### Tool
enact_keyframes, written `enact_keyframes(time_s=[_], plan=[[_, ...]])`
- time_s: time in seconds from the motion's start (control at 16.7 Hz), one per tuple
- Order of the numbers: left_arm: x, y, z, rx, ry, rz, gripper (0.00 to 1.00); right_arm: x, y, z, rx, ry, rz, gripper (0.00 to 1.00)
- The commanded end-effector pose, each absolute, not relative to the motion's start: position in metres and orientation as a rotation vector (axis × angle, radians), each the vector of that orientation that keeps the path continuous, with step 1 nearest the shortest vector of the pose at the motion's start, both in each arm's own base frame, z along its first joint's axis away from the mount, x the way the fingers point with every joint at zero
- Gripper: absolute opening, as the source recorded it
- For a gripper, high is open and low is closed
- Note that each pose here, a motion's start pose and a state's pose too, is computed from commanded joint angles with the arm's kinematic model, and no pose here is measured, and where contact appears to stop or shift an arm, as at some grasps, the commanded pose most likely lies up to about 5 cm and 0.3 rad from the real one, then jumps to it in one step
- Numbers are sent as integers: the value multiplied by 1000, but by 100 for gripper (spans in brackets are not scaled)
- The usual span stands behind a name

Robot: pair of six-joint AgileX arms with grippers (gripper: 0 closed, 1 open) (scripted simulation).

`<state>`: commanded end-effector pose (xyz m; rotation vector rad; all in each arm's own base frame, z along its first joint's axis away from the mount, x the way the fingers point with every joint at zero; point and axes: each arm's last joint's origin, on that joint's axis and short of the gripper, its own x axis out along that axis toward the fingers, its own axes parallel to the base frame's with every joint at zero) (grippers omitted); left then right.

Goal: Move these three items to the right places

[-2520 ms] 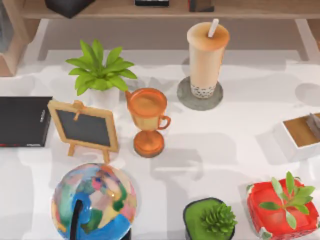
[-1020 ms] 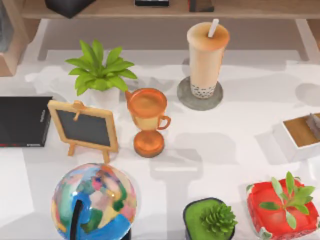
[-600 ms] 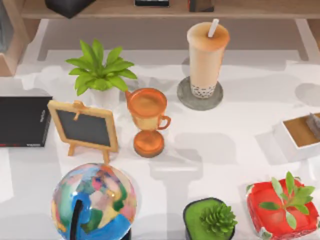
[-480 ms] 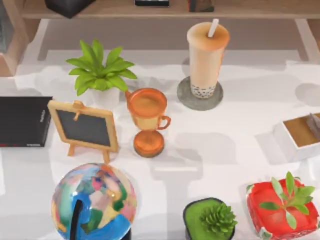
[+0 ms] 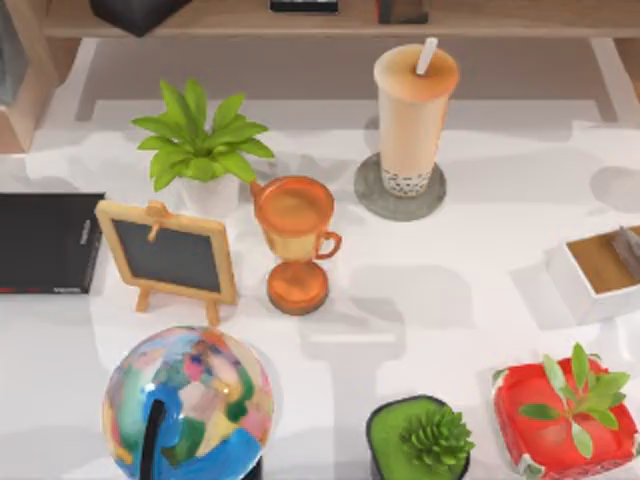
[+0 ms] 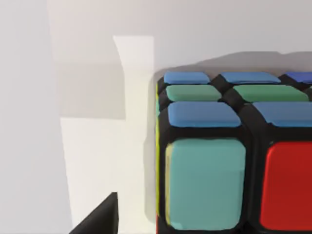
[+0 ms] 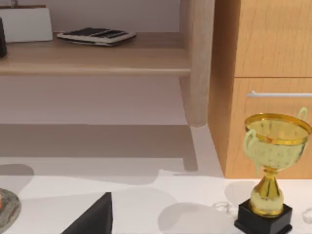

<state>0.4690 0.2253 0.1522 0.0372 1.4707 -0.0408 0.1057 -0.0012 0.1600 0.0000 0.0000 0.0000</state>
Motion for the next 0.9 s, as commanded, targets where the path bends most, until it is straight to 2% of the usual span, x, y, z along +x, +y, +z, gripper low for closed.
enact_keyframes(time_s=[0.66, 0.9], plan=[[469, 225, 152, 37, 1471, -41, 2, 106, -1, 160, 0, 0, 0, 100], [469, 225, 152, 37, 1471, -41, 0, 106, -1, 160, 0, 0, 0, 100]])
